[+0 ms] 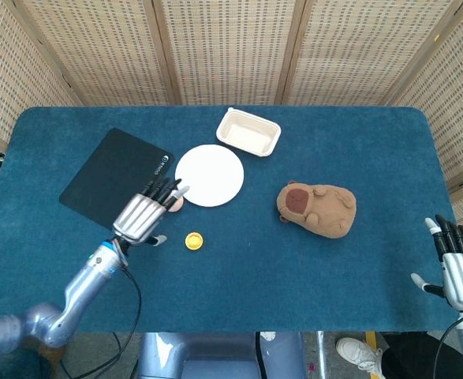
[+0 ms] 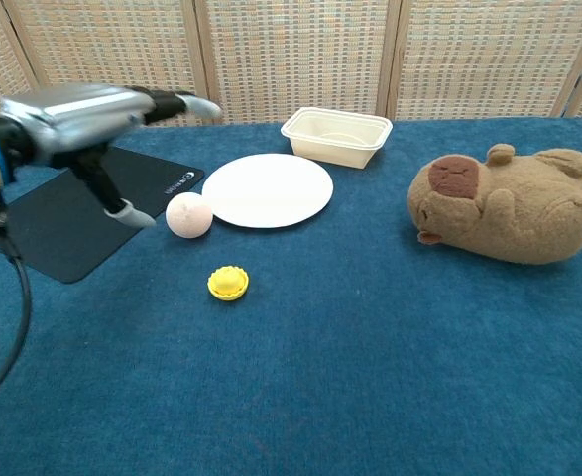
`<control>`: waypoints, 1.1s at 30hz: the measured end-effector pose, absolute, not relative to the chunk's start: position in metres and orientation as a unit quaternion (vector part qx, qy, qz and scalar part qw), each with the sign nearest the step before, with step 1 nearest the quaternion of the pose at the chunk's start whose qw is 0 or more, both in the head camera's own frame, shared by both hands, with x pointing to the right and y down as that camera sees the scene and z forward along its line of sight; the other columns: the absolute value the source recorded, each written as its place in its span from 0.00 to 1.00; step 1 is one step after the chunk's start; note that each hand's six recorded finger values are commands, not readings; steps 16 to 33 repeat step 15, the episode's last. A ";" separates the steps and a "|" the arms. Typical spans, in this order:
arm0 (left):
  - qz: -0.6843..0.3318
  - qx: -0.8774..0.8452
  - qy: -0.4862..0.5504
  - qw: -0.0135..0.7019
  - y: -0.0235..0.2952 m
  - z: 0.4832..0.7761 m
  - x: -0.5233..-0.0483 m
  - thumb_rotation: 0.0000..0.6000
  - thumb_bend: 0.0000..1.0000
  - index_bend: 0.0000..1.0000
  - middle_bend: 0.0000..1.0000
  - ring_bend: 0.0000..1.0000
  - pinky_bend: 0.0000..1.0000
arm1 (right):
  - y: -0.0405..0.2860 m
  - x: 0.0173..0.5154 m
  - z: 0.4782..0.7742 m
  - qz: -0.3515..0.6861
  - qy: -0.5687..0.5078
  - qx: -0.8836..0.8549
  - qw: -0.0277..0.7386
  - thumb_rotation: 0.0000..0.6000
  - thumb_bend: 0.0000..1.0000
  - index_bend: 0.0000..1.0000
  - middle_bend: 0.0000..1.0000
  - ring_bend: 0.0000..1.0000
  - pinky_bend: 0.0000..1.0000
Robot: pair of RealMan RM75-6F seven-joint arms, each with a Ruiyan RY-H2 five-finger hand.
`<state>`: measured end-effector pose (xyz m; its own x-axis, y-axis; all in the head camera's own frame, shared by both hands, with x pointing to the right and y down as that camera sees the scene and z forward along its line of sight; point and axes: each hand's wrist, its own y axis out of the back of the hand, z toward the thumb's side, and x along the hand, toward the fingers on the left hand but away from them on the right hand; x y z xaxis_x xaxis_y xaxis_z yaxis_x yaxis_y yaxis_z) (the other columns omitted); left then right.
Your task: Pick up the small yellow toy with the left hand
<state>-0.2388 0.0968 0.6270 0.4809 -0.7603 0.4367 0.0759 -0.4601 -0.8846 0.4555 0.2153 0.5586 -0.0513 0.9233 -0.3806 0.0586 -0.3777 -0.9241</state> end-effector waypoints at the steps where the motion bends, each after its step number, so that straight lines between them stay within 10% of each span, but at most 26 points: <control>1: -0.458 -0.716 0.250 0.463 0.096 0.621 -0.254 1.00 0.08 0.00 0.00 0.00 0.00 | 0.216 0.455 0.558 0.590 -0.420 -0.584 0.367 1.00 0.00 0.00 0.00 0.00 0.00; 15: -0.562 -0.636 0.398 0.347 0.194 0.576 -0.446 1.00 0.08 0.00 0.00 0.00 0.00 | 0.220 0.448 0.550 0.580 -0.420 -0.585 0.380 1.00 0.00 0.00 0.00 0.00 0.00; 33: -0.562 -0.636 0.398 0.347 0.194 0.576 -0.446 1.00 0.08 0.00 0.00 0.00 0.00 | 0.220 0.448 0.550 0.580 -0.420 -0.585 0.380 1.00 0.00 0.00 0.00 0.00 0.00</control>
